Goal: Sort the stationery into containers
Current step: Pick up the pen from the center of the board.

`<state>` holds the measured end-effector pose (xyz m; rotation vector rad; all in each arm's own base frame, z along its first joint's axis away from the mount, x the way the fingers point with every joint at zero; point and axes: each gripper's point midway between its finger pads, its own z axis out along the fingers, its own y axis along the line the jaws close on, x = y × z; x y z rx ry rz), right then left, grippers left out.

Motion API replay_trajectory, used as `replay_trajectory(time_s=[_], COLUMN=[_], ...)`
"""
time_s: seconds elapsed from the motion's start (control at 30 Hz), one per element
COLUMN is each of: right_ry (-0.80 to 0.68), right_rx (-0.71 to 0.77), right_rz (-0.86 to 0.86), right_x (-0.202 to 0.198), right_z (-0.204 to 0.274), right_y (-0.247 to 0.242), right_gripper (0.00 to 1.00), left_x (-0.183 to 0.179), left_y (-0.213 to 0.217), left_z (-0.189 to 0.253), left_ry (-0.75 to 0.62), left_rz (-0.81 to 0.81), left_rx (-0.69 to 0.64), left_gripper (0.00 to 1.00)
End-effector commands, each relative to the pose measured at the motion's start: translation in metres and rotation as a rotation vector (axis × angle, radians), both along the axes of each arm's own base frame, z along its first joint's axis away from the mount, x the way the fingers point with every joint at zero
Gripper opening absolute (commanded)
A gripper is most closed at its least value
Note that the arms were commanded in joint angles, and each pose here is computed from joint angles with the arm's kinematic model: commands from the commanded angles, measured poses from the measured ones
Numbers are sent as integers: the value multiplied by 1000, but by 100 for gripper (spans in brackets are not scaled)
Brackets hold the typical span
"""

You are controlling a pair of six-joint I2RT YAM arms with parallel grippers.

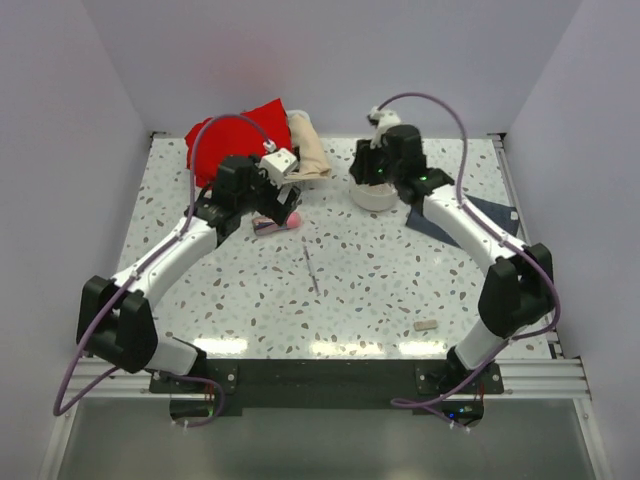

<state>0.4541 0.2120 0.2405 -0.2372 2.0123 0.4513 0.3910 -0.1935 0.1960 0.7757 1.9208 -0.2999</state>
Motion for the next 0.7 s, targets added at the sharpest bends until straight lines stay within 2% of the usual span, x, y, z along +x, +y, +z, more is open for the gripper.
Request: replay_trajectory(time_s=[0.0, 0.07, 0.17, 0.33, 0.67], right_ry=[238, 290, 381, 510, 546], right_rx=[-190, -215, -229, -300, -321], right_rz=[66, 99, 156, 167, 228], right_x=[-65, -84, -99, -99, -104], right_z=[-82, -95, -118, -159, -179], right_y=[42, 63, 88, 109, 142], right_gripper=[51, 52, 52, 48, 44], left_x=[-2, 4, 6, -3, -22], left_y=[34, 52, 67, 86, 103], left_z=[16, 31, 51, 54, 39], left_ry=[-24, 0, -36, -67, -61], left_rz=[162, 257, 320, 373, 399], left_rx=[-50, -124, -138, -134, -118], left_gripper=[100, 100, 100, 100, 100])
